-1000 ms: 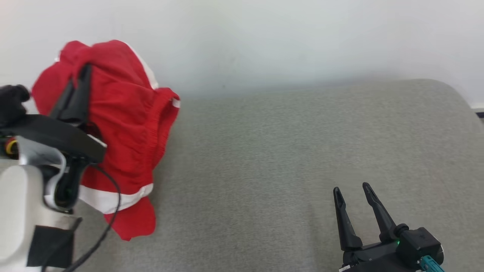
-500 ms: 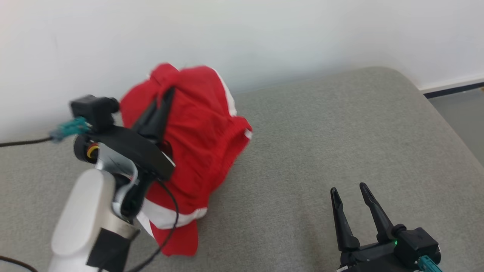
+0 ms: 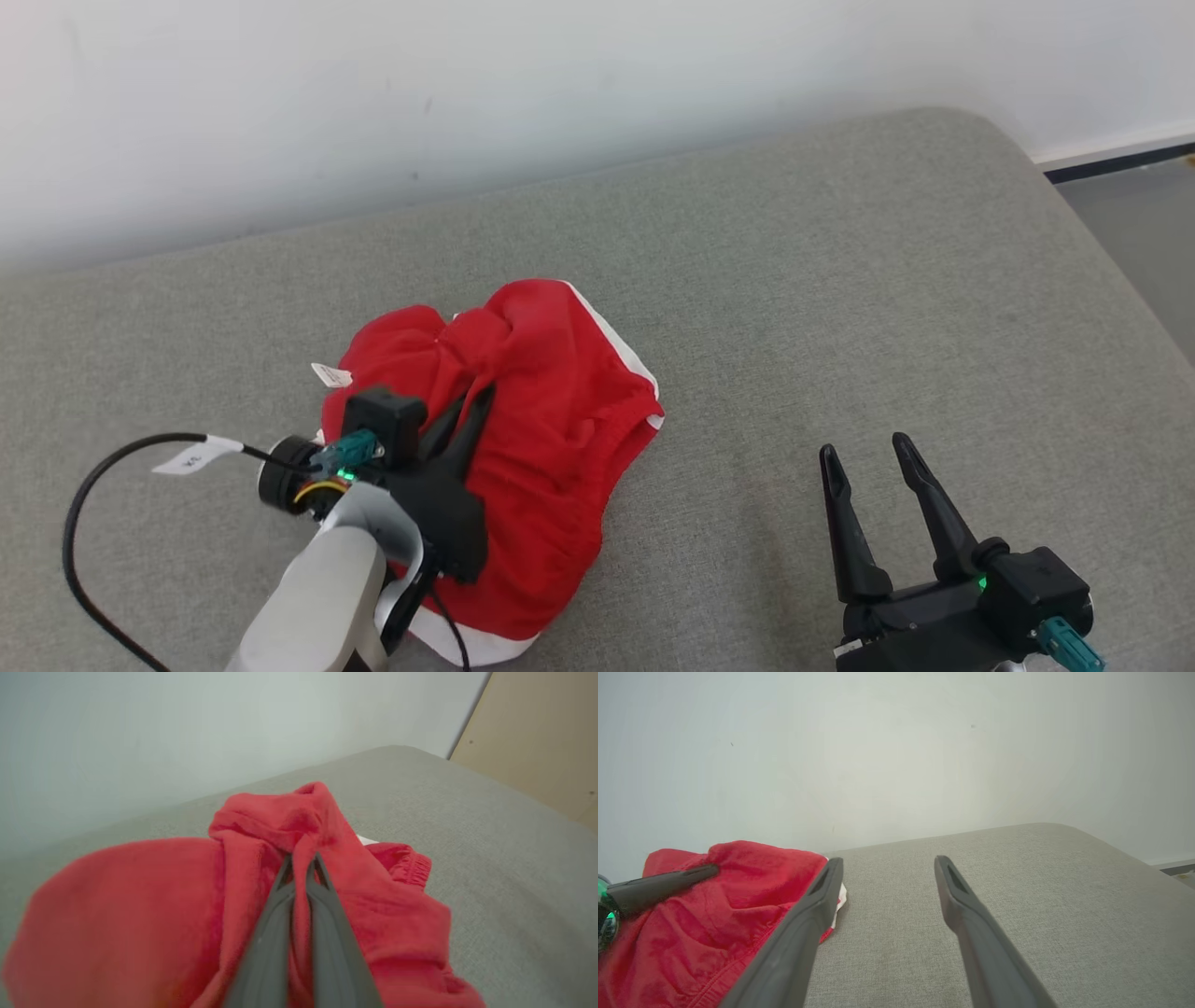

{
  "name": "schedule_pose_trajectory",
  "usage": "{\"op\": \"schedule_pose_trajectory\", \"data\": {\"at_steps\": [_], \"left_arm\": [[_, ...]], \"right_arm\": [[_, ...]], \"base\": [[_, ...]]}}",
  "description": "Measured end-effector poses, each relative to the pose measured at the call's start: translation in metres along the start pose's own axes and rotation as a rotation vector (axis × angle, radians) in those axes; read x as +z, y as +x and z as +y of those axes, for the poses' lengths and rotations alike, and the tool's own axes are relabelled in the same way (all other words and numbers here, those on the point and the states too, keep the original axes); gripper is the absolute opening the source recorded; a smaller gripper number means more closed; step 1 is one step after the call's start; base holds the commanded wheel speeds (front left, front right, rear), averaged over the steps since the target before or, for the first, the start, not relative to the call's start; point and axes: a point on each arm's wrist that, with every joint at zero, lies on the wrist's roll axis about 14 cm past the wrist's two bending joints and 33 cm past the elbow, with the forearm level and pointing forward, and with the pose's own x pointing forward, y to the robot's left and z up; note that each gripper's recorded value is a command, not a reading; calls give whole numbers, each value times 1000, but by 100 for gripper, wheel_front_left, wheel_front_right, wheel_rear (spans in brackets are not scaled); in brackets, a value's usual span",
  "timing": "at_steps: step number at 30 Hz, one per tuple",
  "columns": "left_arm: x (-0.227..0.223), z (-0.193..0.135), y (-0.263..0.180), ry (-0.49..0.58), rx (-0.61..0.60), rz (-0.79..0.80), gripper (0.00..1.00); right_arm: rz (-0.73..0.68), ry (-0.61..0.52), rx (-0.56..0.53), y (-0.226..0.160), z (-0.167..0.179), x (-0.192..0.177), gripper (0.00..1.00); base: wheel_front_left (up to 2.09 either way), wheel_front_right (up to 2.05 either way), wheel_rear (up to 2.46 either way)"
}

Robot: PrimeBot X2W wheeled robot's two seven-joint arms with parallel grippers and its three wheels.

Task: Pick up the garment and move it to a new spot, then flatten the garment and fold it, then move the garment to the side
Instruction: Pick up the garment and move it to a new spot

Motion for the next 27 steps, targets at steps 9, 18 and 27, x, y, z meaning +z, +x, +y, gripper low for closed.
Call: {"op": "schedule_pose_trajectory", "data": {"at_steps": [9,18,27], "left_arm": [[-11,36,-4,75,115,0,0],[-6,63,-15,160,198,-6,0],[29,44,-8,119,175,-128,100]], "right_arm": [[10,1,16,6,3,-5,100],[0,4,35,6,8,-2,100],[0,4,46,7,10,-2,100]], "base": [[0,0,0],[0,0,0],[0,0,0]]}}
